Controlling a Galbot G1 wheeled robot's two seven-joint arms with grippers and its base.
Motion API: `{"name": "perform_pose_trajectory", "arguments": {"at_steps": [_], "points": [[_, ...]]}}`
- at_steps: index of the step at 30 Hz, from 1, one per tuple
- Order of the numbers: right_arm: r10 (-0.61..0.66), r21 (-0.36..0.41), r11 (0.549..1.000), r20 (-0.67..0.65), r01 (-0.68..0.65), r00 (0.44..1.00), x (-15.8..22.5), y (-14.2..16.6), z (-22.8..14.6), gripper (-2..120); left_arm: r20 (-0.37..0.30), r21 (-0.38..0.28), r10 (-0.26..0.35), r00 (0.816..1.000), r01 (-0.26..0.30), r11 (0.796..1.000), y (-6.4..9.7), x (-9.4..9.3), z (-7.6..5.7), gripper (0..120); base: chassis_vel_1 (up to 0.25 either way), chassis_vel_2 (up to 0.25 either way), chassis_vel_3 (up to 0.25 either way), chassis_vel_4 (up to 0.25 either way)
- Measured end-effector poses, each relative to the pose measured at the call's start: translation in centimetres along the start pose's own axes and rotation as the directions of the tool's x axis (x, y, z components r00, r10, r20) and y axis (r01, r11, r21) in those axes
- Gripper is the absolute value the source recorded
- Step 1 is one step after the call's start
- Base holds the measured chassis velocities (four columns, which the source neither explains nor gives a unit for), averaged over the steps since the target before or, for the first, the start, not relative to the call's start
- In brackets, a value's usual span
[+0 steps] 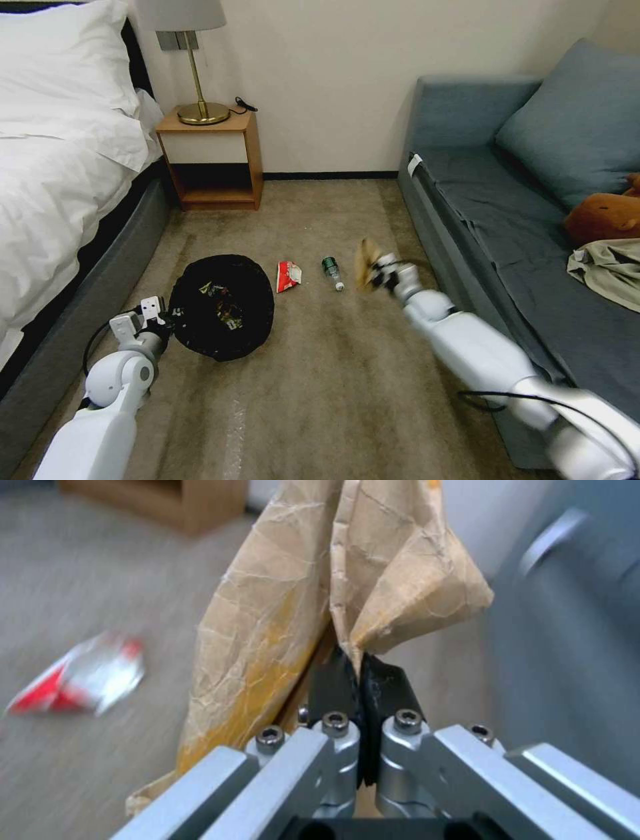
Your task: Pick up the trash bin, then pick up the garbage on the floor and place it into the trash bin.
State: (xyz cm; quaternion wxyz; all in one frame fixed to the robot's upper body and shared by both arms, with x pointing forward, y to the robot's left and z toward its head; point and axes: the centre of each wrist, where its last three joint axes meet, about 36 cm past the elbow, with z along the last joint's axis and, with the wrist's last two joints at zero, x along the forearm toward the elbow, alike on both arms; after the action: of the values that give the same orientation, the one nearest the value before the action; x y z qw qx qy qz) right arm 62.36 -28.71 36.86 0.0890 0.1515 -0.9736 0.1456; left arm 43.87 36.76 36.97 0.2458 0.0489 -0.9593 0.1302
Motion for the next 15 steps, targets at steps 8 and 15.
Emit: {"name": "perform_pose_trajectory", "arguments": {"at_steps": [8,15], "points": [[-0.165,0.133,0.983,0.34,0.126,0.926,4.4,0.8,-13.9,0,-0.067,0.049,0.029,0.997,-0.026,0.998,-1.5,-1.0,0.6,0,0.0,0.0,0.0,0.0],[-0.33,0.197,0.943,0.448,0.269,0.831,7.1,5.8,-19.4,0,-0.097,0.082,0.026,0.995,-0.018,0.996,-1.3,-0.5,1.6,0,0.0,0.0,0.0,0.0]]}}
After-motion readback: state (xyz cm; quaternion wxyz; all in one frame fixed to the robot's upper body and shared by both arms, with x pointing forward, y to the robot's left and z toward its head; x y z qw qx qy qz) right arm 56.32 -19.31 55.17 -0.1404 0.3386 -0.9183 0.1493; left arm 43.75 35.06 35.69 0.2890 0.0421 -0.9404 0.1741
